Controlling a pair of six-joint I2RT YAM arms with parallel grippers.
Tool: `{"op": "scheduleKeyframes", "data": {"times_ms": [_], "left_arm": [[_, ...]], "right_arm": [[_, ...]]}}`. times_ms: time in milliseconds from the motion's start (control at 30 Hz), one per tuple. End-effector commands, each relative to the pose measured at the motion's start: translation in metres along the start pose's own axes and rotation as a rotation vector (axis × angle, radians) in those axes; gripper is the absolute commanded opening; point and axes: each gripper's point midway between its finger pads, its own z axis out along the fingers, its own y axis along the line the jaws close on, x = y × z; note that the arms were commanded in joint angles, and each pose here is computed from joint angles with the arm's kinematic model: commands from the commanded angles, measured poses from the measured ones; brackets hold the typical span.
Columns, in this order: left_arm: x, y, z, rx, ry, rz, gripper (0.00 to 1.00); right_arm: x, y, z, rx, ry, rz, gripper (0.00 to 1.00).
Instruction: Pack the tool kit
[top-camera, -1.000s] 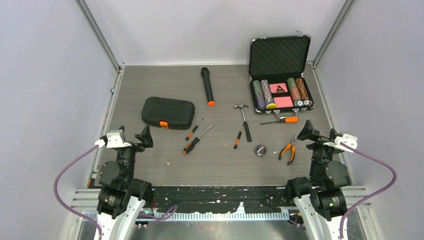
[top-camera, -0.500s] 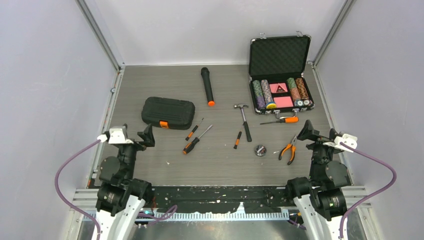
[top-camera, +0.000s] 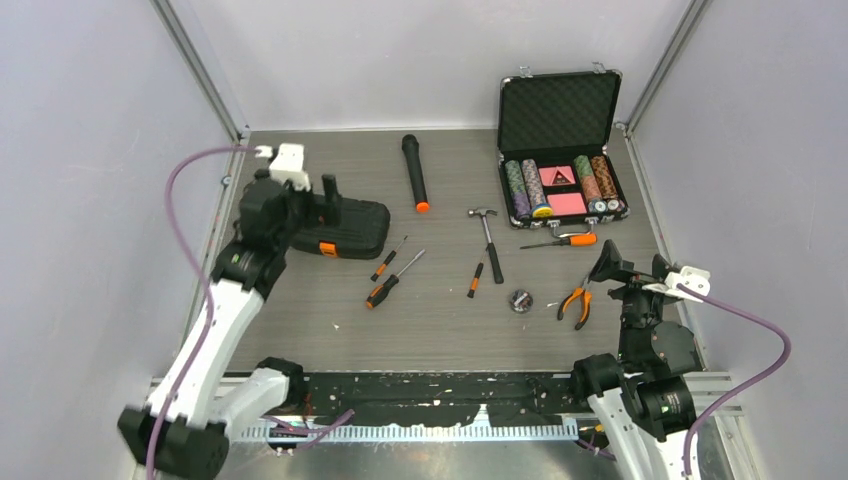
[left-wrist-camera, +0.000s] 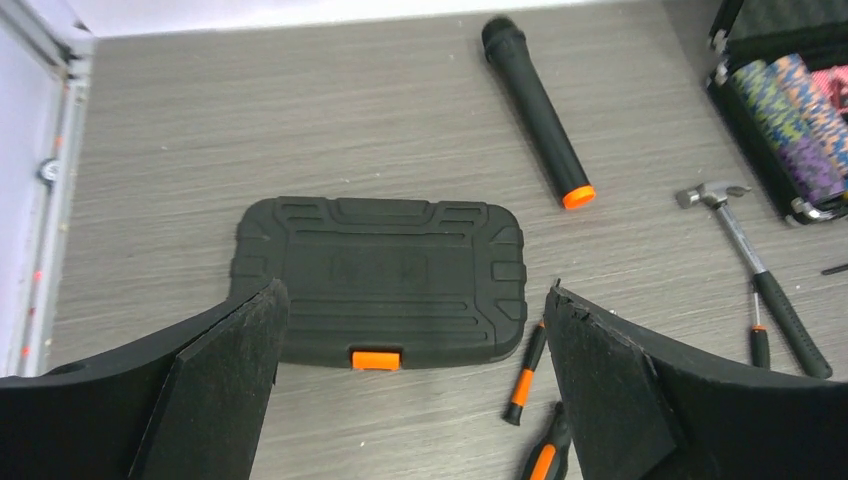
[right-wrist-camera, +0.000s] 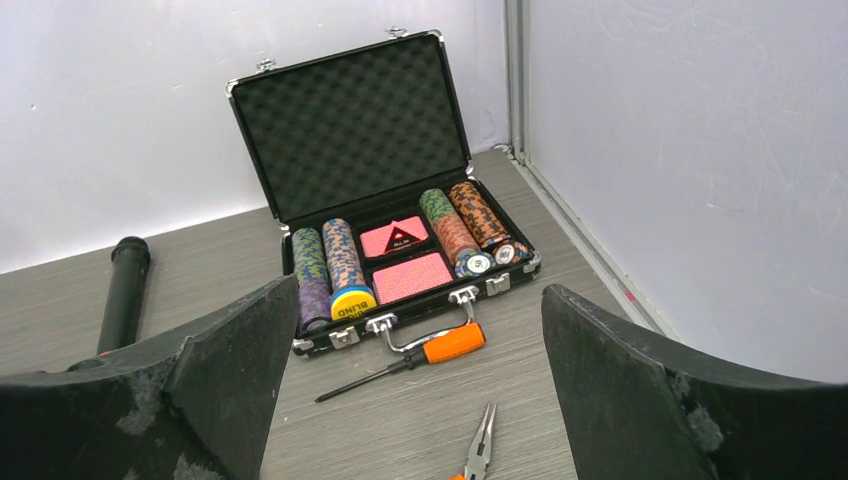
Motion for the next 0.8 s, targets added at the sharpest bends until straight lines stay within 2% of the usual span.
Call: {"op": "scheduleKeyframes", "data": {"times_ms": [0, 167, 400, 533, 600, 767], "left_arm": [[-0.008, -0.010, 0.050, 0.048, 0.068, -0.018, 1.00], [0.002, -0.002, 0.119, 0.059, 0.217, -0.054, 1.00], [0.063, 0.032, 0.197, 0.089, 0.532, -0.272, 1.00], [0.095, 0.050, 0.215, 0.047, 0.652, -0.299, 1.00], [0.108, 0.069, 0.216, -0.002, 0.696, -0.331, 1.00], [0.141, 0.076, 0.202, -0.030, 0.780, -0.387, 1.00]], "right_arm": [[-0.035, -0.005, -0.026, -0.049, -0.172, 0.102, 0.95], [-0.034, -0.001, -0.026, -0.074, -0.167, 0.102, 0.95], [-0.032, 0.003, -0.026, -0.092, -0.162, 0.097, 0.95], [-0.031, 0.004, -0.025, -0.096, -0.159, 0.092, 0.95], [-0.031, 0.004, -0.025, -0.096, -0.160, 0.091, 0.95], [-0.031, 0.005, -0.025, -0.105, -0.159, 0.088, 0.95]]}}
